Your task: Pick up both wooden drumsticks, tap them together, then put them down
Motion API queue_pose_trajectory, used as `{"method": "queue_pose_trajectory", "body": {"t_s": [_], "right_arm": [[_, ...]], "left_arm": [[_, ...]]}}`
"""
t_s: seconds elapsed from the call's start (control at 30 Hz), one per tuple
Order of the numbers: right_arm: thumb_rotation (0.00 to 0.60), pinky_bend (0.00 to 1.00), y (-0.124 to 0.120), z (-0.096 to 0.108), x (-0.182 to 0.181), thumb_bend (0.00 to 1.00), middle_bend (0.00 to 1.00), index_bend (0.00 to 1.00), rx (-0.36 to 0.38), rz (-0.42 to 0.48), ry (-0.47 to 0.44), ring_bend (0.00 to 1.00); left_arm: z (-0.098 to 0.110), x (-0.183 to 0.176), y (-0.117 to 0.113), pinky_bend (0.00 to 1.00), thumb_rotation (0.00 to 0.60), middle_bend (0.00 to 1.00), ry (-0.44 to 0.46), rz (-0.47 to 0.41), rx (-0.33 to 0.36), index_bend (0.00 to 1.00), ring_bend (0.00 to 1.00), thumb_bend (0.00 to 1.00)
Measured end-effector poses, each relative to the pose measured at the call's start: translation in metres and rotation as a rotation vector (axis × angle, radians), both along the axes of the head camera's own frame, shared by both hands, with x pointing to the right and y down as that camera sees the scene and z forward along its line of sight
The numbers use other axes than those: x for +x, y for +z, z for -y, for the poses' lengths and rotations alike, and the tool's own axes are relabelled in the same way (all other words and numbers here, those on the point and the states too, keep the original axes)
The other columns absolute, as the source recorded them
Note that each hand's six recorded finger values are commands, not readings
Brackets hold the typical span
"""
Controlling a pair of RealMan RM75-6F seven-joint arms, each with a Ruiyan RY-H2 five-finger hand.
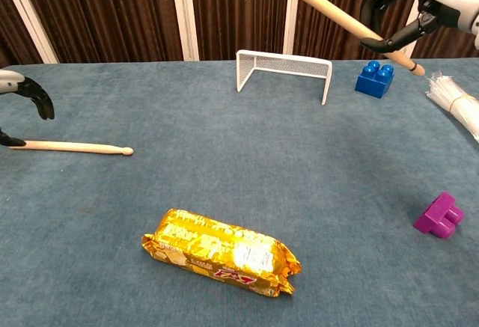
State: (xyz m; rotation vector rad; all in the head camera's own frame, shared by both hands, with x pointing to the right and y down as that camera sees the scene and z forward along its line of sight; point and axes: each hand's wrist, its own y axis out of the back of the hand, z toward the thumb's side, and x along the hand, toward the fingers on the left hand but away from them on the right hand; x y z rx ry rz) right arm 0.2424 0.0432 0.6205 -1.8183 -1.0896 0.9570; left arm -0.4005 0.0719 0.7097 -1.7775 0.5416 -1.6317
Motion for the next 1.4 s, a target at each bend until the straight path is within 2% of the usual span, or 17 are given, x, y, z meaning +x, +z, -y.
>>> {"method": "queue_pose_trajectory", "body": {"t_s": [0.37, 0.7, 0.97, 1.4], "right_arm": [[0.6, 0.0, 0.0, -0.002, 0.007, 0.56, 0.64, 0.76, 0.005, -0.026, 0.02, 0.38], [0.6, 0.0, 0.002, 0.0, 0.016, 0.56, 0.64, 0.76, 0.001, -0.039, 0.054, 0.38], [0.6, 0.0, 0.004, 0.003, 0.022, 0.56, 0.64, 0.77, -0.003, -0.031, 0.081, 0.38], [0.6, 0.0, 0.005, 0.001, 0.031, 0.56, 0.64, 0.77, -0.003, -0.042, 0.095, 0.38]], "left_arm": [[0.004, 0.011, 0.025, 0.02, 0.6, 0.33, 0.002, 0.044, 0.015, 0.36, 0.0, 0.37], [-0.003, 0.015, 0.042, 0.02, 0.6, 0.42, 0.038, 0.093, -0.019, 0.42, 0.0, 0.38], [-0.006, 0.013, 0.042, 0.02, 0.6, 0.48, 0.049, 0.113, -0.036, 0.47, 0.04, 0.41], [-0.009, 0.012, 0.04, 0.02, 0.6, 0.5, 0.054, 0.136, -0.042, 0.49, 0.06, 0.42]]}}
